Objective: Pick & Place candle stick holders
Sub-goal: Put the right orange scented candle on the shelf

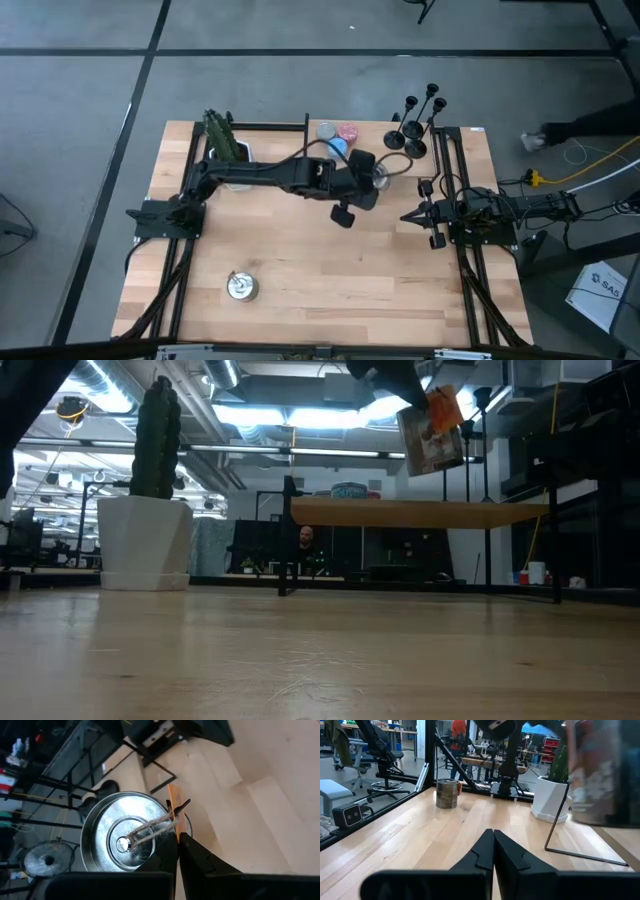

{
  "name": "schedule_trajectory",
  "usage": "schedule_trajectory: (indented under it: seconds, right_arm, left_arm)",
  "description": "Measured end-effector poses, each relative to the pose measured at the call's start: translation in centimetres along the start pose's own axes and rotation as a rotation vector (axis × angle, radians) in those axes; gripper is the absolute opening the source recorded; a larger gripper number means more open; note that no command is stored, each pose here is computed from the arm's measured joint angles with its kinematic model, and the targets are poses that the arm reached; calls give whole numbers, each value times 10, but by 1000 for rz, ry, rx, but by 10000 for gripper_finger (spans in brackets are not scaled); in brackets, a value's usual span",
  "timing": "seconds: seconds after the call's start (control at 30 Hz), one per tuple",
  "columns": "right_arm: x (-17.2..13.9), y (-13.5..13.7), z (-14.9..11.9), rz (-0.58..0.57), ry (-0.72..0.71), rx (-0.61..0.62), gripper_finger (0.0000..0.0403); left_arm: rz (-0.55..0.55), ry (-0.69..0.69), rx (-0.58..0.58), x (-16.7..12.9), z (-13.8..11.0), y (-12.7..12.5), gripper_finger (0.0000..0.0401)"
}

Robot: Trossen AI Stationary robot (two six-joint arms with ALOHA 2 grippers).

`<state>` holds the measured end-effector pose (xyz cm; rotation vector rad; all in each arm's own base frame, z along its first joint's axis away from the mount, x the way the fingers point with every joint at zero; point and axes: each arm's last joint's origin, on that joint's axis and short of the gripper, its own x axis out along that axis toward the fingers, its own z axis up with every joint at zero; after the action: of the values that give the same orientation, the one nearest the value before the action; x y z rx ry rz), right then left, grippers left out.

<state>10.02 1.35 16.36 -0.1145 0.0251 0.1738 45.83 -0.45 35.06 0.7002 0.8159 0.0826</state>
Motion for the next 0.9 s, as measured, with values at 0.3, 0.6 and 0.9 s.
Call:
schedule_trajectory:
  seconds: [0.3, 0.6, 0.9]
  right_arm:
    - [0, 0, 0, 0, 0, 0, 11]
    - [0, 0, 0, 0, 0, 0, 11]
    - [0, 0, 0, 0, 0, 0, 11]
  left_arm:
    - [45, 25, -79, 8, -20, 36, 2]
    - [66, 63, -170, 19, -50, 71, 2]
    - [18, -67, -293, 25, -64, 99, 2]
